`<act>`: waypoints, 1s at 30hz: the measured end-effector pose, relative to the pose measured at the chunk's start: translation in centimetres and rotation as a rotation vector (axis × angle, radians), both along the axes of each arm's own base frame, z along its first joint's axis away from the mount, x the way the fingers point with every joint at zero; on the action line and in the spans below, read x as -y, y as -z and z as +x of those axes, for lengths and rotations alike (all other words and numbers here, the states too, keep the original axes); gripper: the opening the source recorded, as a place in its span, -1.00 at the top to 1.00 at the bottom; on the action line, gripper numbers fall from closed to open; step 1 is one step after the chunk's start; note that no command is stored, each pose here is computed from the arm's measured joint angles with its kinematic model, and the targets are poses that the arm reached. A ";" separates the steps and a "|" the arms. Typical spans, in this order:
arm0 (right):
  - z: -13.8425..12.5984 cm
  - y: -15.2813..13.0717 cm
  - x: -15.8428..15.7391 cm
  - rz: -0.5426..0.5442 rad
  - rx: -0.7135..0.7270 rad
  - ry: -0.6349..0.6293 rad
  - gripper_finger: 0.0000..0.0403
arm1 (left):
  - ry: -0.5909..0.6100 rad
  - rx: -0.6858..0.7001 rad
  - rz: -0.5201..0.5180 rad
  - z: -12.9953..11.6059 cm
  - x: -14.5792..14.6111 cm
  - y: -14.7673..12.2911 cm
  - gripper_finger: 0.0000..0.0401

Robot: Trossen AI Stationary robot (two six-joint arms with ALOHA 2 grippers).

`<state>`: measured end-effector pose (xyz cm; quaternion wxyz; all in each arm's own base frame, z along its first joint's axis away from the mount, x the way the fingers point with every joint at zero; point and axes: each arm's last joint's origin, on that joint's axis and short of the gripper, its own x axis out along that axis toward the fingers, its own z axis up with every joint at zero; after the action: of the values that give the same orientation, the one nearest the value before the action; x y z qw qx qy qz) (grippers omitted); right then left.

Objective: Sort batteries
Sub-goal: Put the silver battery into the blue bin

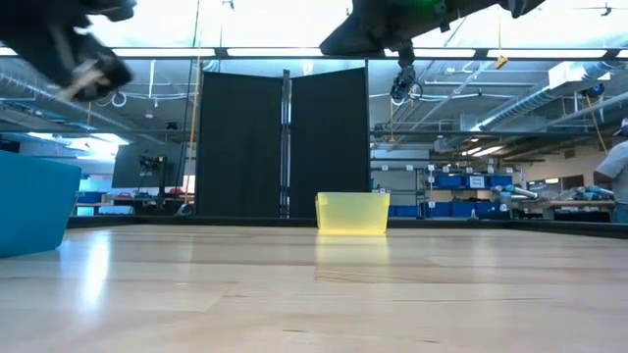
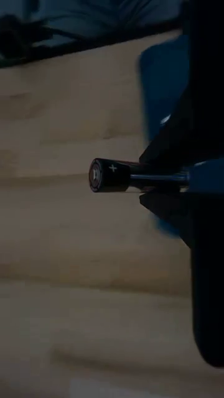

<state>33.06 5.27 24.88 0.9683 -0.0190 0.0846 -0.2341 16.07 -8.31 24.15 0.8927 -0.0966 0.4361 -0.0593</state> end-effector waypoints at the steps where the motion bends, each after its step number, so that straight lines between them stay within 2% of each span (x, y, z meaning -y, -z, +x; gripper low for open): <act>1: 0.0 0.0 0.0 0.000 -0.003 0.000 0.92 | -0.008 -0.033 -0.011 -0.4 0.4 -0.1 0.74; 5: 0.0 0.1 0.0 -0.002 -0.008 0.000 0.96 | -0.046 -0.196 -0.043 -2.1 1.8 0.4 0.74; 10: 0.0 0.1 0.0 0.000 -0.014 0.001 0.93 | -0.081 -0.398 0.009 -3.6 3.2 2.0 0.74; 18: 0.0 0.2 0.0 0.009 -0.014 0.002 0.95 | -0.037 -0.465 0.095 -2.2 5.0 4.4 0.74; 22: 0.0 0.2 0.1 0.020 -0.007 0.006 0.94 | 0.007 -0.458 0.102 -0.8 5.6 5.6 0.74; 30: 0.0 0.1 0.2 0.026 -0.001 0.010 0.95 | 0.060 -0.508 0.181 0.8 4.7 7.2 0.74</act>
<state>33.05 5.09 24.73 0.9672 -0.0064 0.0883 -0.2379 16.90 -13.00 16.93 0.7574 -0.0152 0.6524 -0.0205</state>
